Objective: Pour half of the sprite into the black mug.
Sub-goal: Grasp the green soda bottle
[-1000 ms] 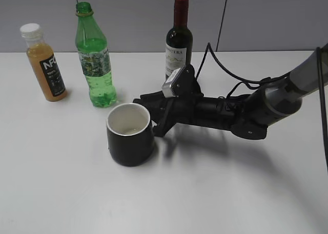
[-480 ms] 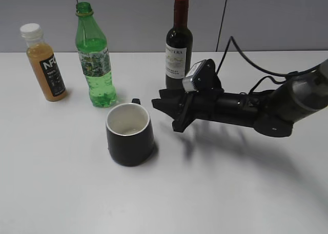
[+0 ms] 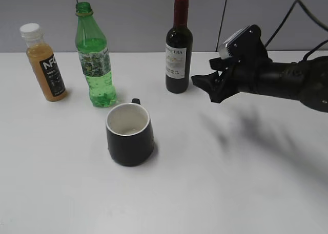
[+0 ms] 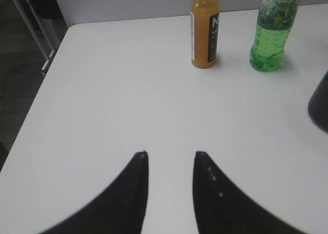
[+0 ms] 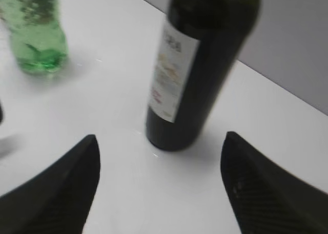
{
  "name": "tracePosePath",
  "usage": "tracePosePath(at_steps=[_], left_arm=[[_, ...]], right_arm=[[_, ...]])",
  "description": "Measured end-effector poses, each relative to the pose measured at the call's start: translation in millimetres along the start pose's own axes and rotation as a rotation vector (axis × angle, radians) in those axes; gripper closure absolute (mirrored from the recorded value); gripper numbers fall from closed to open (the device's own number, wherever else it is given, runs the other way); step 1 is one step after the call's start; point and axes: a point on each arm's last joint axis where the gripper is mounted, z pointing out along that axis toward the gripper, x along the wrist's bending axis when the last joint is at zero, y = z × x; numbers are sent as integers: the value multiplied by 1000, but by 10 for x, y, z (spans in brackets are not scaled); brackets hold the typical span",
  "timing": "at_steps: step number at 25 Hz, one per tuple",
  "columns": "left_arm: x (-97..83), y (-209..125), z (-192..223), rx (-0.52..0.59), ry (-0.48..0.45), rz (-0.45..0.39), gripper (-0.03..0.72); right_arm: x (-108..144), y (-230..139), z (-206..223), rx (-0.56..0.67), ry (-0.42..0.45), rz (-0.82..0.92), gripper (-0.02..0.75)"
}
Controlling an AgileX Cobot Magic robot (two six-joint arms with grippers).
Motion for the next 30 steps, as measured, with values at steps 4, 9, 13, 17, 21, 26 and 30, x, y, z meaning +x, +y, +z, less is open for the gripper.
tracePosePath(at_steps=[4,9,13,17,21,26,30], left_arm=[[0,0,0,0,0,0,452],[0,0,0,0,0,0,452],[0,0,0,0,0,0,452],[0,0,0,0,0,0,452],[0,0,0,0,0,0,452],[0,0,0,0,0,0,452],[0,0,0,0,0,0,452]], right_arm=[[-194,148,-182,153,-216,63,141],[-468,355,-377,376,-469,211,132],[-703,599,-481,557,-620,363,132],[-921,924,-631,624,-619,497,132],[-1016,1188,-821,700,-541,598,132],[-928,1251,-1006,908,-468,580,132],[-733,1256,-1206,922,-440,602,137]])
